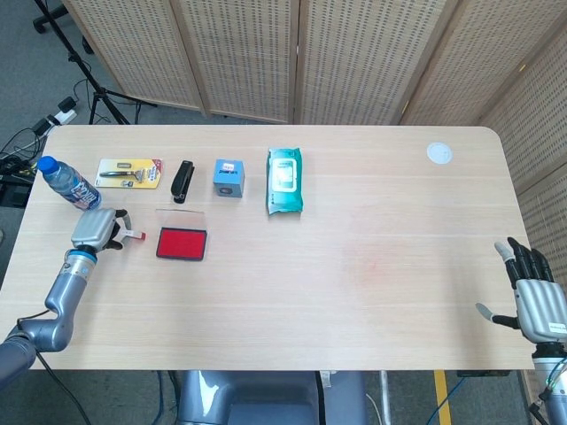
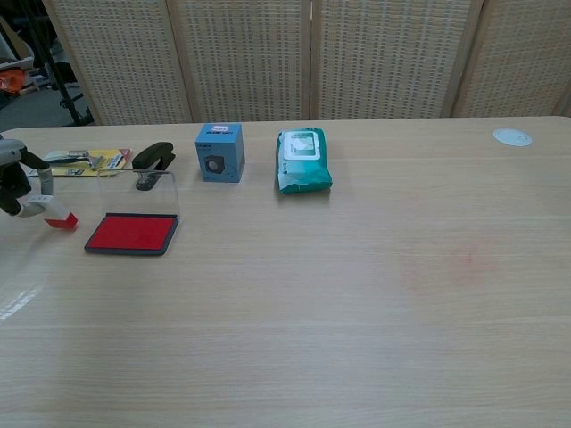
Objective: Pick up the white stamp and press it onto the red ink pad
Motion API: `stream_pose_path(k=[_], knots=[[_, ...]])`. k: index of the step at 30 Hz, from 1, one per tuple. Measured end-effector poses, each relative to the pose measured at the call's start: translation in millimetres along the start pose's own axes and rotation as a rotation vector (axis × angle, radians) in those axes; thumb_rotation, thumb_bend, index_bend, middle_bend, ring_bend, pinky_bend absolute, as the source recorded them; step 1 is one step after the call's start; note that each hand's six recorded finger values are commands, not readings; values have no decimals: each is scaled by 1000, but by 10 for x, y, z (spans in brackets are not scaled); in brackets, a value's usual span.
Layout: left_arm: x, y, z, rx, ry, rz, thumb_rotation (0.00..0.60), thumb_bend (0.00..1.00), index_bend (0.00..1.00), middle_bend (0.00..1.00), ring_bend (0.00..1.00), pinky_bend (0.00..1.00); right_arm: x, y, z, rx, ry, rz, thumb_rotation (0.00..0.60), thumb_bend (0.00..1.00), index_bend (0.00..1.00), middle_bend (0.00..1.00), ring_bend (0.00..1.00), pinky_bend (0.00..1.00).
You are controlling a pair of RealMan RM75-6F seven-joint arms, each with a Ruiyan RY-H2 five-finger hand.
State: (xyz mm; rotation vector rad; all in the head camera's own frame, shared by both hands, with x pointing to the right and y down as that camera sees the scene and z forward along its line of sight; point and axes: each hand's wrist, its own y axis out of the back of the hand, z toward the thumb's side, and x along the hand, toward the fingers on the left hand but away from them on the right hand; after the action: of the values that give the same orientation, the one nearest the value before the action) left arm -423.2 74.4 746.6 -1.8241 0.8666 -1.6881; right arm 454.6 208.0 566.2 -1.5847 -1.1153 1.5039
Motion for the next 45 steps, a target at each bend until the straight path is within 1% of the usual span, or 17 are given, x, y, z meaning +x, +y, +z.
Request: stream_pose_path(k=[6, 12, 15, 21, 26, 32, 38, 45], knots=[[-102, 120, 195, -21, -59, -19, 600, 360, 647, 1000, 1000, 1000, 7, 10, 5, -4, 3, 0, 600, 0, 0, 0, 0, 0], [-264, 263, 544, -9, -132, -58, 600, 363, 648, 1000, 1000, 1000, 3, 11, 2, -8, 3, 3, 600, 0, 0, 0, 0, 0], [-272, 322, 646, 10, -126, -76, 600, 364, 648, 1000, 1000, 1000, -1, 15, -7, -11, 2, 4, 600, 0, 0, 0, 0, 0], [-199, 390, 811, 25, -81, -106, 600, 365, 648, 1000, 1000, 1000, -14, 15, -38, -18, -5, 9, 600, 0, 0, 0, 0, 0], [-147, 339, 907, 30, -29, -145, 600, 366, 648, 1000, 1000, 1000, -21, 18, -56, -24, -7, 12, 600, 0, 0, 0, 0, 0], [-96, 228, 976, 9, 3, -188, 600, 367, 648, 1000, 1000, 1000, -25, 18, -54, -24, -5, 14, 600, 0, 0, 0, 0, 0], [-37, 153, 969, 23, 18, -203, 600, 367, 648, 1000, 1000, 1000, -38, 6, -64, -23, -10, 18, 600, 0, 0, 0, 0, 0], [-4, 51, 987, 38, 16, -209, 600, 367, 648, 1000, 1000, 1000, -38, -1, -60, -23, -8, 22, 600, 0, 0, 0, 0, 0]])
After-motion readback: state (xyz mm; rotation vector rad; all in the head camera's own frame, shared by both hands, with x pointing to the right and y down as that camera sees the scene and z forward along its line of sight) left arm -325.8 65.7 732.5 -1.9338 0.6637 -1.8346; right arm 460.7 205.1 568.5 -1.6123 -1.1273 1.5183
